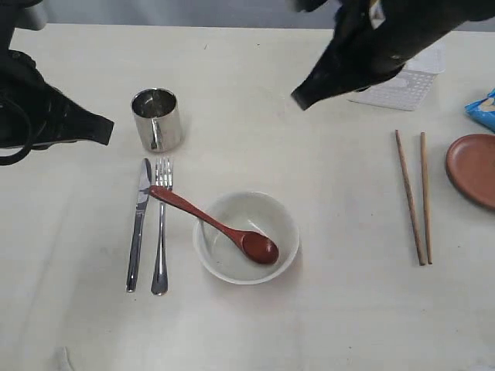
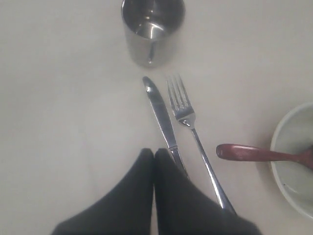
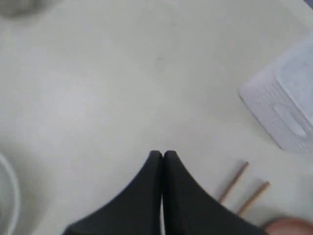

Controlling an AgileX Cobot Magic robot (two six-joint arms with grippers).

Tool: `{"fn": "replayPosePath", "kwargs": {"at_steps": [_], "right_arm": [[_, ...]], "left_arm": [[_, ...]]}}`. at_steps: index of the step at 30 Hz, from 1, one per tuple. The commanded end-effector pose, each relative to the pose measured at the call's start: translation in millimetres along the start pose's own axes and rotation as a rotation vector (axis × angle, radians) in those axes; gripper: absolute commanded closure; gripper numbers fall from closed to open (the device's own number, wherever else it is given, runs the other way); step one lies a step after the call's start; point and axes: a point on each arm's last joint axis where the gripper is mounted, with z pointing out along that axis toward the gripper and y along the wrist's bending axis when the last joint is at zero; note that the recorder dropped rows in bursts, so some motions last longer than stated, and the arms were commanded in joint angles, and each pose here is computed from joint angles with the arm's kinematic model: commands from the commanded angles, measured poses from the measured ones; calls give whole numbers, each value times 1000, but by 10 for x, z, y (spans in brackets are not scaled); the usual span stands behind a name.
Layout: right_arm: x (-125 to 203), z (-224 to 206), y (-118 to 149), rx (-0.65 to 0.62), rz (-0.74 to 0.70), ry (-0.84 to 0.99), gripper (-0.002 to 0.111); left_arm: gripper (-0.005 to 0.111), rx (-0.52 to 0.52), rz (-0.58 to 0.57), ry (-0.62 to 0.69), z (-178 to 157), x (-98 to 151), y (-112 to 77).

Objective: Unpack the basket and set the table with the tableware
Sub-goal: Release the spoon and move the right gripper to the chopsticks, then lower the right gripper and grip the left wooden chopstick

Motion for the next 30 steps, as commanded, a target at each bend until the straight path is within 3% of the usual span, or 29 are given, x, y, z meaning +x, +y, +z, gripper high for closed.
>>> {"fn": "replayPosePath", "kwargs": {"at_steps": [1,5,11,21,23,27,30], "right_arm": [[319,267,-492,33,277,134,109],[693,593,-717,33,522,304,109],[876,1047,-517,33,533,541,109],[949,1229,-549,64,552,563,108],[970,1279,-537,60,544,576,101],[962,1317,-530,53,550,558,74],[962,1331,-526,51,555,556,69]], "left_arm": [[107,9,-11,6,-7,22,-3],[107,13,-16,8,-7,24,-6],[107,13,-16,8,-7,24,-6],[107,13,-16,8,-7,24,-6],[107,13,-16,8,-7,24,-6],[107,13,-16,8,-7,24,-6],[107,14,-15,6,-7,22,-7]]}}
